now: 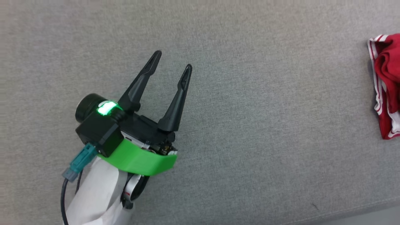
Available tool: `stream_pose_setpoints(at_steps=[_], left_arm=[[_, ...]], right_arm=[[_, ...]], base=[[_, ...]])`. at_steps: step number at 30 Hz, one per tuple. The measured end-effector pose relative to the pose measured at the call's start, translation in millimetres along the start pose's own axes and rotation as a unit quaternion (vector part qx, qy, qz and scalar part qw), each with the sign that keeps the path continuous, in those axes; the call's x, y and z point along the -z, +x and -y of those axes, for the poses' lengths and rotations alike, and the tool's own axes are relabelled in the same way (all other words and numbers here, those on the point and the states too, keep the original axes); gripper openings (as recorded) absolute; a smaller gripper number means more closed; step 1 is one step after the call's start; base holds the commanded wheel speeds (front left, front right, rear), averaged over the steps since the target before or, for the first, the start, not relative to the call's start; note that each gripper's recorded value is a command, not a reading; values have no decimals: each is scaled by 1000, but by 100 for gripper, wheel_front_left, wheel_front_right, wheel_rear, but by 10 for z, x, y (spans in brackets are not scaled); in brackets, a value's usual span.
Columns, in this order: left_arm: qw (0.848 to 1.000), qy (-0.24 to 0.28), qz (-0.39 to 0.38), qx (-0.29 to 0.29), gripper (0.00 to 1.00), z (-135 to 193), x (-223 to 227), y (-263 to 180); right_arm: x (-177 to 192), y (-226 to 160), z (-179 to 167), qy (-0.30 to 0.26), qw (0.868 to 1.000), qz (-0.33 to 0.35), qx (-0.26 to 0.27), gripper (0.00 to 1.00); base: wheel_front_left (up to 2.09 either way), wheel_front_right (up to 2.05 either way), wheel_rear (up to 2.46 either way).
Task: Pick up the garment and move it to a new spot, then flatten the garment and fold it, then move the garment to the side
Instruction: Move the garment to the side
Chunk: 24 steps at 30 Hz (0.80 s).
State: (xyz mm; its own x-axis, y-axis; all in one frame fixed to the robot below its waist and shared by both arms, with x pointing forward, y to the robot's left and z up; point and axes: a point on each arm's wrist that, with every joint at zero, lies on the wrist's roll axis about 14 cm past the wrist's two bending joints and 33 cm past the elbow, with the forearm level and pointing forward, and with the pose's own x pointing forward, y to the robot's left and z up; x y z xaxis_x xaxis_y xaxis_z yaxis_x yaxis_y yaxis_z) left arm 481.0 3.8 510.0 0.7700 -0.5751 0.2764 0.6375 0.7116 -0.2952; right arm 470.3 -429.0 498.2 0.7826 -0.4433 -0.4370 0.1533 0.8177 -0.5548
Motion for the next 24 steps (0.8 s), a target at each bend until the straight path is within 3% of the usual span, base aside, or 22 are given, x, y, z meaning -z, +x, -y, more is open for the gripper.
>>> stream_pose_setpoints(at_steps=[6, 10, 16, 24], left_arm=[[999, 5, 3, -40, 100, 5, -195, -203], [996, 14, 3, -83, 100, -79, -320, -418], [986, 34, 8, -164, 100, -325, -517, -834], [971, 46, 4, -236, 100, -454, -632, -1366]], right_arm=[[-460, -357, -403, 73, 991, 95, -63, 100], [-686, -647, -716, 134, 972, 159, -109, 100], [-993, -1116, -1216, 226, 922, 262, -172, 100], [-964, -1574, -1646, 312, 867, 330, -203, 100]], base=[[0, 0, 0], [0, 0, 0], [0, 0, 0], [0, 0, 0]])
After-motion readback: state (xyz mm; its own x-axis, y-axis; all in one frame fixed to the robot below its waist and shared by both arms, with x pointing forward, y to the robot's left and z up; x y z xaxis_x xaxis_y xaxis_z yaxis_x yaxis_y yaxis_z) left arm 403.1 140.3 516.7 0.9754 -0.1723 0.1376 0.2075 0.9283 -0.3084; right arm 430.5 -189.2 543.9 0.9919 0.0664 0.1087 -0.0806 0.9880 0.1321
